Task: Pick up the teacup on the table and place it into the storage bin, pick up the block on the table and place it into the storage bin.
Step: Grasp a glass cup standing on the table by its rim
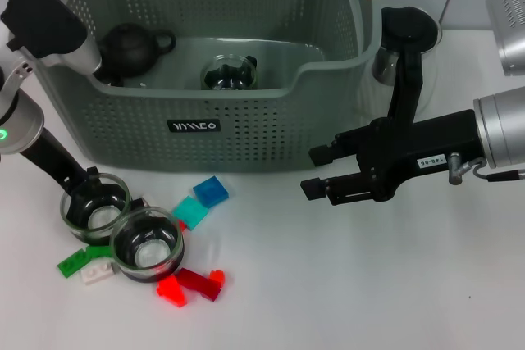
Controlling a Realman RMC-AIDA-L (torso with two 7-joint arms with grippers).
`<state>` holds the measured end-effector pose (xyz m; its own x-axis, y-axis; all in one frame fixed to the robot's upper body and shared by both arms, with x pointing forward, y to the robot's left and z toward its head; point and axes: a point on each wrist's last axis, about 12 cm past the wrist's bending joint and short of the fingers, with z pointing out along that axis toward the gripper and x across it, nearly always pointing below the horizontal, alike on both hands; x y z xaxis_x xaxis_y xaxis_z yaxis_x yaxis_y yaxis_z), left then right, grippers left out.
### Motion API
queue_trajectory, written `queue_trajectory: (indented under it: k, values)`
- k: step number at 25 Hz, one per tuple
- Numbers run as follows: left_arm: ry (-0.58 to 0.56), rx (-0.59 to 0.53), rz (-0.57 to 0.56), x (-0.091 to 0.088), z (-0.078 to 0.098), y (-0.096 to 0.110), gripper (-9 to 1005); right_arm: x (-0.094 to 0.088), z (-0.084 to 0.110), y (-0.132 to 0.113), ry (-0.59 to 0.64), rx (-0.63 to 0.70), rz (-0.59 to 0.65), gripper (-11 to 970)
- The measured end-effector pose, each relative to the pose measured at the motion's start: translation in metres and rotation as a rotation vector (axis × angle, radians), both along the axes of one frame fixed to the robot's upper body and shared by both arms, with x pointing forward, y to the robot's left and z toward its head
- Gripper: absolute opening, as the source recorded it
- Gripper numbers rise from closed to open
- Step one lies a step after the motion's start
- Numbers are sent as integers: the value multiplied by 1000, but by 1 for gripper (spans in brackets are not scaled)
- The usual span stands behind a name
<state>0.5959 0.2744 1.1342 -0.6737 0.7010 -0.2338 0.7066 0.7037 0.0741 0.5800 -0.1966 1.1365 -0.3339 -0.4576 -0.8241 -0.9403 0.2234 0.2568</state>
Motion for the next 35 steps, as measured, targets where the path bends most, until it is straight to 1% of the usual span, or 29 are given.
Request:
queue_trajectory:
  k: [6, 11, 16, 22, 28, 35]
  values:
    - [3, 3, -5, -1, -1, -1, 214, 0, 0, 0, -2, -1, 1, 608]
    - [-2, 3, -6, 0, -1, -1, 410, 1, 1, 1, -3, -2, 0, 608]
    - [12, 3, -4, -1, -5, -1, 405, 1, 1, 1, -3, -2, 2, 609]
    - [5, 1, 0, 0, -4, -1, 396, 1, 1, 1, -3, -2, 3, 610]
    - [-3, 0, 4, 1, -3, -2, 331, 0, 0, 0, 1, -2, 1, 610]
    - [-1, 0, 3, 2, -3, -3, 146, 1, 0, -1, 0, -1, -1, 610]
